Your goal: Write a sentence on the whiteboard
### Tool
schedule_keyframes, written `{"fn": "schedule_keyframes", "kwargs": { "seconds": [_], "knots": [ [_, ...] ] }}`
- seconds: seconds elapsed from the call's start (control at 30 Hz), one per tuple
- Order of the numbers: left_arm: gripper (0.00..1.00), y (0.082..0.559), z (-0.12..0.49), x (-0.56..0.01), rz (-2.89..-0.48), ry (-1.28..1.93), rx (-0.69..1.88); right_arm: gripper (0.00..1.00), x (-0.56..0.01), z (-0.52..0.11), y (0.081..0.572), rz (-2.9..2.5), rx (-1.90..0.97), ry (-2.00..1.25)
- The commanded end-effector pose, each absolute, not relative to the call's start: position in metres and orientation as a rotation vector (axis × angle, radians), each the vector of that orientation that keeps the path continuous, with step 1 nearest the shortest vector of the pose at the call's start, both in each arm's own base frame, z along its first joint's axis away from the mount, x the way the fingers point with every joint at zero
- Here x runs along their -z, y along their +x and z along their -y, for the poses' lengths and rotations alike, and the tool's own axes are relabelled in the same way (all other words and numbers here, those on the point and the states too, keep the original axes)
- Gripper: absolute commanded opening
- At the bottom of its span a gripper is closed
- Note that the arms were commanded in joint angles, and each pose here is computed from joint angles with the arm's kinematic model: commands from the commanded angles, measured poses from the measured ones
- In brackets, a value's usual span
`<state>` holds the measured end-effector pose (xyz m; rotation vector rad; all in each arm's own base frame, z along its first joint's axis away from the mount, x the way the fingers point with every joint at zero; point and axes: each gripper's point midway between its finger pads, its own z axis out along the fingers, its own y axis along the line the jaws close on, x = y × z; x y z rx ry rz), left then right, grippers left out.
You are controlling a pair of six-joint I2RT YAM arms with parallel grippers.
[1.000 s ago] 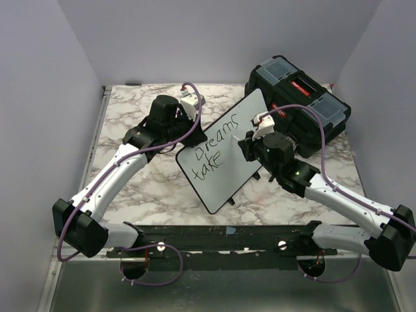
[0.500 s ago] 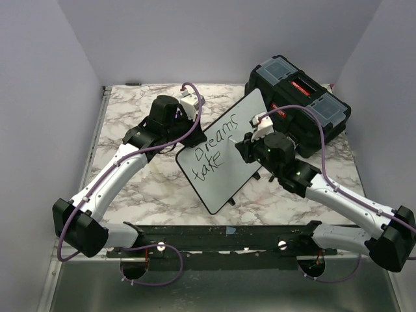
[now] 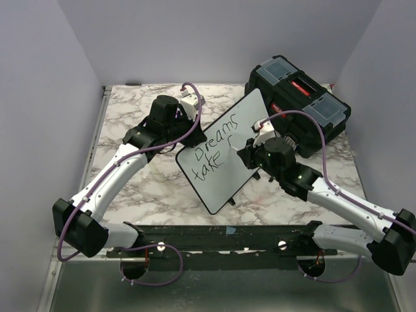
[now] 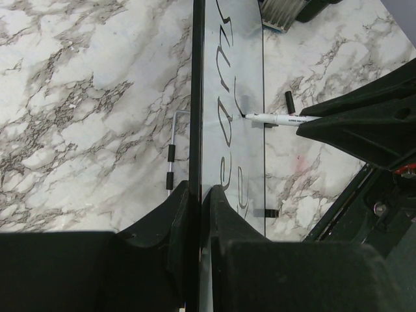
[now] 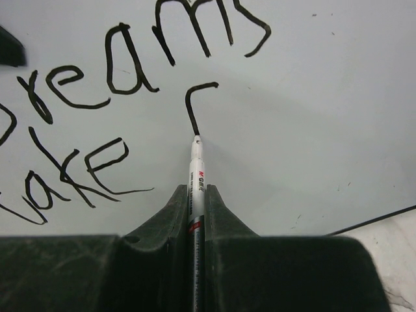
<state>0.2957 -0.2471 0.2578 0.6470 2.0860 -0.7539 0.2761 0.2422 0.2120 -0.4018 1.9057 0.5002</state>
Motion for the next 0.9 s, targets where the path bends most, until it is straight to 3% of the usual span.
{"fn": "schedule_keyframes", "kwargs": {
  "seconds": [0.0,0.47,0.87],
  "knots": [
    [0.00,0.265,0.234,-0.195,-2.315,0.769,0.663,0.01,-0.181,-0.234,0.261,-2.014,-0.485,-0.424],
    [0.00,0.265,0.235,-0.195,-2.315,0.774,0.656,0.01,-0.161,-0.234,0.243,-2.098,-0.540,-0.432],
    [0.00,0.265,0.234,-0.195,-2.315,0.772,0.649,0.01,-0.239,-0.252,0.253,-1.891,-0.672,-0.400]
  ]
}}
